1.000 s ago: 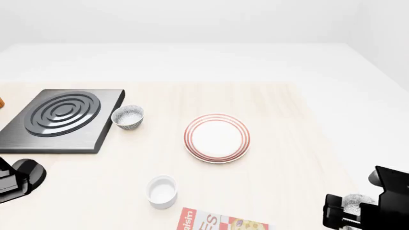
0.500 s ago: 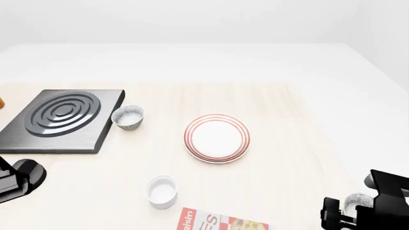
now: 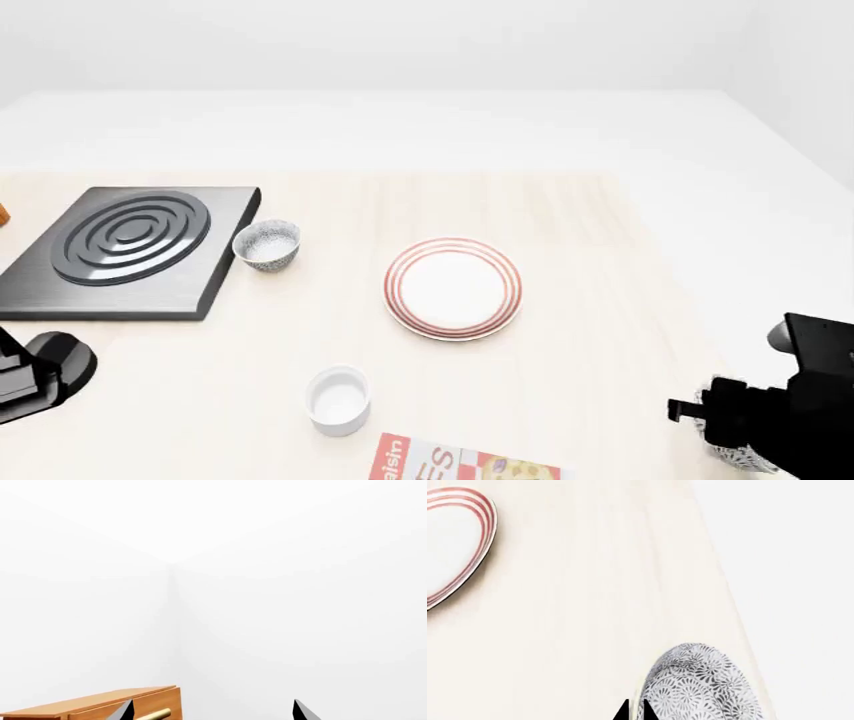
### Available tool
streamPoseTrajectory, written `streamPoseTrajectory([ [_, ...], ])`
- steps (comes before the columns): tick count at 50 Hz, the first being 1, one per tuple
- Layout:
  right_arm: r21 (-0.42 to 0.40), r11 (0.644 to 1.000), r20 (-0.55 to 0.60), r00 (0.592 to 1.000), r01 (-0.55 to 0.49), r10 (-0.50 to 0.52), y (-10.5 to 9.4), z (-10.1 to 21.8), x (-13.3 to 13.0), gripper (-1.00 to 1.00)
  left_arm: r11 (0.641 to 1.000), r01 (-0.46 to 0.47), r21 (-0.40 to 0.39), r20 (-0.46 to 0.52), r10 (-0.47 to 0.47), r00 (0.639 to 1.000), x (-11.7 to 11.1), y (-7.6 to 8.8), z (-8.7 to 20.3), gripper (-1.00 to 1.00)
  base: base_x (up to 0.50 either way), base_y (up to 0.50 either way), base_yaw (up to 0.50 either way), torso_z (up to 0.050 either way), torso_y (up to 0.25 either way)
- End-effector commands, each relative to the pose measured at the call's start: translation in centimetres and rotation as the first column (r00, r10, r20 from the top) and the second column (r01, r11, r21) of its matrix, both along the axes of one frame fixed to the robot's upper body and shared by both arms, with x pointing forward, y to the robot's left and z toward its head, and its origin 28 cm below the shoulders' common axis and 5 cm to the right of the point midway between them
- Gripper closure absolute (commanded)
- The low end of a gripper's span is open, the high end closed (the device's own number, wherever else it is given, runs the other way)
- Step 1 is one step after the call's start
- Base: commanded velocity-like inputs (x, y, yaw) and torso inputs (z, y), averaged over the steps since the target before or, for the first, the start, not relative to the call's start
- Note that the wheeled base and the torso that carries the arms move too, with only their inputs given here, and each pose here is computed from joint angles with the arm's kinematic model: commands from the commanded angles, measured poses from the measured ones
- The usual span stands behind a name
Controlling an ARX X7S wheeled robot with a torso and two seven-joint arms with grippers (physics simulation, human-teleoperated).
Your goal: Pick the akita bowl next to the cookies box and place it on the plate.
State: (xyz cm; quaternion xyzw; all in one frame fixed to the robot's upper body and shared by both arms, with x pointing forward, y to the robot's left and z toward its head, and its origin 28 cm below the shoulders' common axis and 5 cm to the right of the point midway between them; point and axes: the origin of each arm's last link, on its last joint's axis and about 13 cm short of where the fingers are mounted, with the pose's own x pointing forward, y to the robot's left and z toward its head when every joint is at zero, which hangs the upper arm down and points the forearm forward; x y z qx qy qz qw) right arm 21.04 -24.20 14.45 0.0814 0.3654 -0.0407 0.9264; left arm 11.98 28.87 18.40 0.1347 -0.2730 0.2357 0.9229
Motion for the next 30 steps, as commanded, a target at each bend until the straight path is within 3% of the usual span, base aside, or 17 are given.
streamPoseTrajectory([
  [1, -0.027, 0.999, 0.149, 0.988, -0.045, 0.049, 0.5, 3.9, 1.2, 1.00, 1.000, 0.000, -0.001, -0.001, 0.000, 1.000, 0.0, 0.0, 0.0, -1.00, 0.00, 0.00, 0.00, 0.000, 0.000],
  [14, -0.107, 0.976, 0.293, 0.932, -0.191, 0.214, 3.5, 9.7, 4.3, 1.00, 1.000, -0.002, -0.002, -0.002, 0.002, 1.000, 0.1, 0.1, 0.0, -1.00, 0.00, 0.00, 0.00, 0.000, 0.000],
  [30, -0.240, 0.907, 0.361, 0.835, -0.346, 0.414, 7.6, 11.9, 8.1, 1.00, 1.000, -0.002, -0.003, -0.004, 0.002, 1.000, 0.2, 0.1, -0.2, -1.00, 0.00, 0.00, 0.00, 0.000, 0.000],
])
